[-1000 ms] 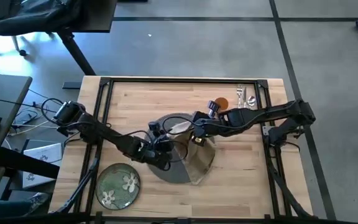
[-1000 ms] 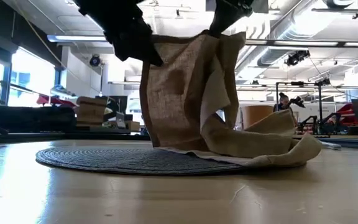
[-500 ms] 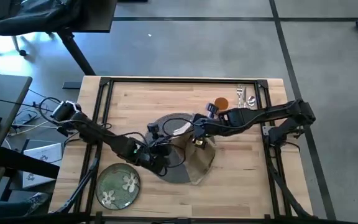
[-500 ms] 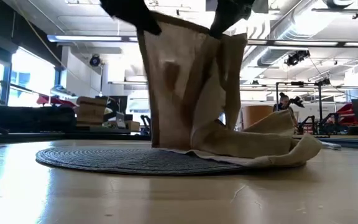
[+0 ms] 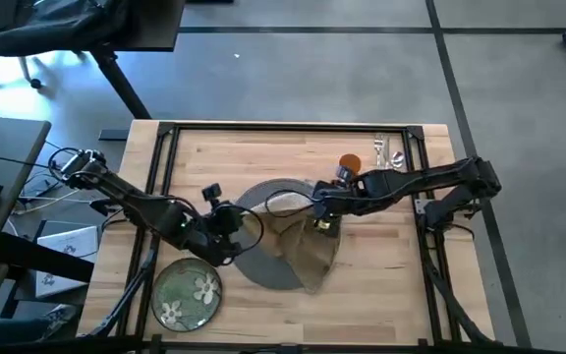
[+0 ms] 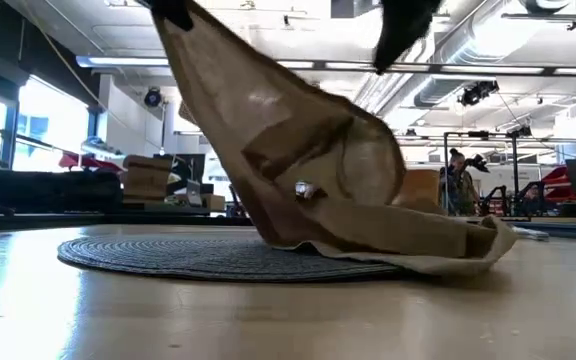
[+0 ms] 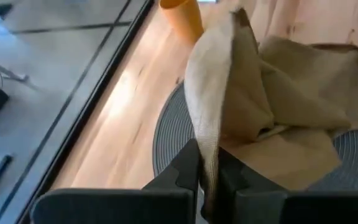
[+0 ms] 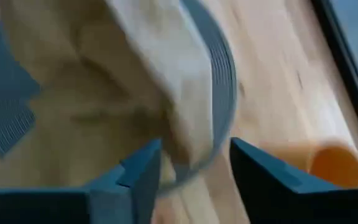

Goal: Set table place
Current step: Fold the brown napkin

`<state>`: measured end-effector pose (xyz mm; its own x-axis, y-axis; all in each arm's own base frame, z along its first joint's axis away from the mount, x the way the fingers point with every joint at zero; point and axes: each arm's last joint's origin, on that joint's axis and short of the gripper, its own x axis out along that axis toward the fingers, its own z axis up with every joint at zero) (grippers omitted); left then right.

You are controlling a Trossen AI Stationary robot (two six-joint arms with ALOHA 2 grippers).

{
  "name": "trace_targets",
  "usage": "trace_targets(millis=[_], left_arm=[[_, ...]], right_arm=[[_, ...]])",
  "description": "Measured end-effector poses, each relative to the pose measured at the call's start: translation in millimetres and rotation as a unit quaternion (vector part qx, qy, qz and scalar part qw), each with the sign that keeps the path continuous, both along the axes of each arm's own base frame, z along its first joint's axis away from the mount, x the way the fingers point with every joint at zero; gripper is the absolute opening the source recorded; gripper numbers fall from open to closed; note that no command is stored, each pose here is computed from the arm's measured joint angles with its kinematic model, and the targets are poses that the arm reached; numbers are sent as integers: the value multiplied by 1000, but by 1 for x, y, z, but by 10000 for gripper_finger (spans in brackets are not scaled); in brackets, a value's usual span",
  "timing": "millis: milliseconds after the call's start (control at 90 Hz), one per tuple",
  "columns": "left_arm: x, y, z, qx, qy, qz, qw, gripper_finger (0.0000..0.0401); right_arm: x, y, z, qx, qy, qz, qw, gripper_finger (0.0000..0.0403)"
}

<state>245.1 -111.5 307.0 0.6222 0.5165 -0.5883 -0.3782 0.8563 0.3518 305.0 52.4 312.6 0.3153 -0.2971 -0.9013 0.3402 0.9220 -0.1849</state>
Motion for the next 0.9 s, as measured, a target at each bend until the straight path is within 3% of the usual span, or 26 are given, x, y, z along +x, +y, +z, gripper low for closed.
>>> trace_targets(millis=[133, 267, 433, 633, 744, 900], left_arm=[[0, -2, 0, -2, -4, -2, 1000, 0], [0, -2, 0, -2, -4, -2, 1000, 0], [0, -2, 0, -2, -4, -3, 1000, 0], [0, -2, 0, 5, 0, -10, 1000, 0], [0, -2, 1, 3, -2, -9, 1000, 0], [0, -2, 1, 4, -3, -8, 1000, 0]], right_arm=[[-8, 13, -26, -9, 37, 16, 999, 220], [-15, 21, -71, -14, 58, 54, 997, 224], [-34, 11, -117, 16, 98, 4, 995, 220], [-40, -6, -126, 10, -22, -25, 999, 220], [-41, -17, -129, 19, -106, -41, 993, 220], [-46, -31, -150, 35, -161, -64, 984, 220]])
